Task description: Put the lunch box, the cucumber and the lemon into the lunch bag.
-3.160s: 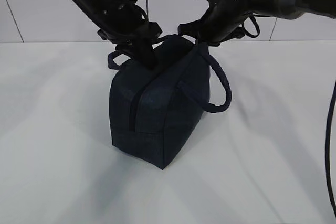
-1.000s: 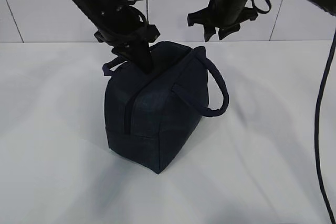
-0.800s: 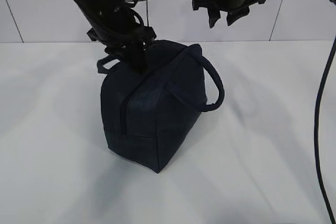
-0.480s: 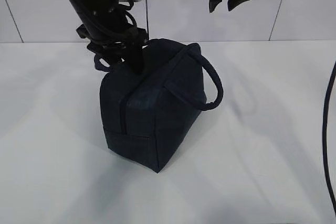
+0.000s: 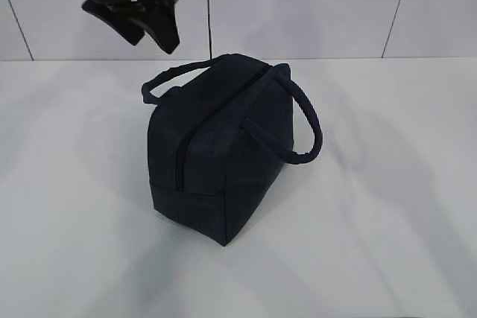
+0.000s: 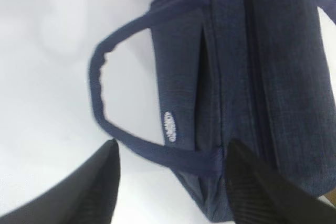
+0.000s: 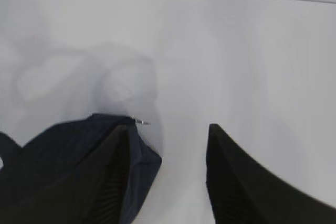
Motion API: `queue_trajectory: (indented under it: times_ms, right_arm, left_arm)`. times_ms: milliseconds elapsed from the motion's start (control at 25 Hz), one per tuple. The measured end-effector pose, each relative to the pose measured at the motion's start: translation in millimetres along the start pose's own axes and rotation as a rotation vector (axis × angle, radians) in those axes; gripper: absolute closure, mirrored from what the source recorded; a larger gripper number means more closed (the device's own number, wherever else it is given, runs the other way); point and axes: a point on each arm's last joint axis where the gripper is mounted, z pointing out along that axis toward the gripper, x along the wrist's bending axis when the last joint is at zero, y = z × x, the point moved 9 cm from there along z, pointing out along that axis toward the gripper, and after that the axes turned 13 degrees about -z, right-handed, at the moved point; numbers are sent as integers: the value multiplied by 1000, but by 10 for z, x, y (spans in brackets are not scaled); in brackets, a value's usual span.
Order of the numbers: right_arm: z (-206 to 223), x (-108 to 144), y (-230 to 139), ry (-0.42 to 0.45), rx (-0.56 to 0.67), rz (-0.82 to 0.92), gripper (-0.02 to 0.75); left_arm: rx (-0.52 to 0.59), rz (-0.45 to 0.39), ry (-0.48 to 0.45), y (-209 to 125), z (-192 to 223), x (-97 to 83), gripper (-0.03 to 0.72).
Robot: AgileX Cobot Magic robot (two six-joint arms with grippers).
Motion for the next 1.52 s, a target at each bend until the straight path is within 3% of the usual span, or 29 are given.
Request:
queue_trajectory:
  times_ms: [400,1000,1280,1520]
  right_arm:
    - [-747,19,-694,9,78,-35,376]
    - [-1714,66,-1967,8,57,-67,376]
    - [-2185,81,-2478,-7,-74,-84,376]
    - [-2663,84,-2837,-29,-259,-76,376]
  left_arm:
    - [-146,4,17,-177,-868,-25,314]
    - [-263,18,0,-1161,-1777,7,435]
    - [-366,32,-18,-1670,-2150,34,449]
    - [-453,43,-33,-2236,-2311,103,450]
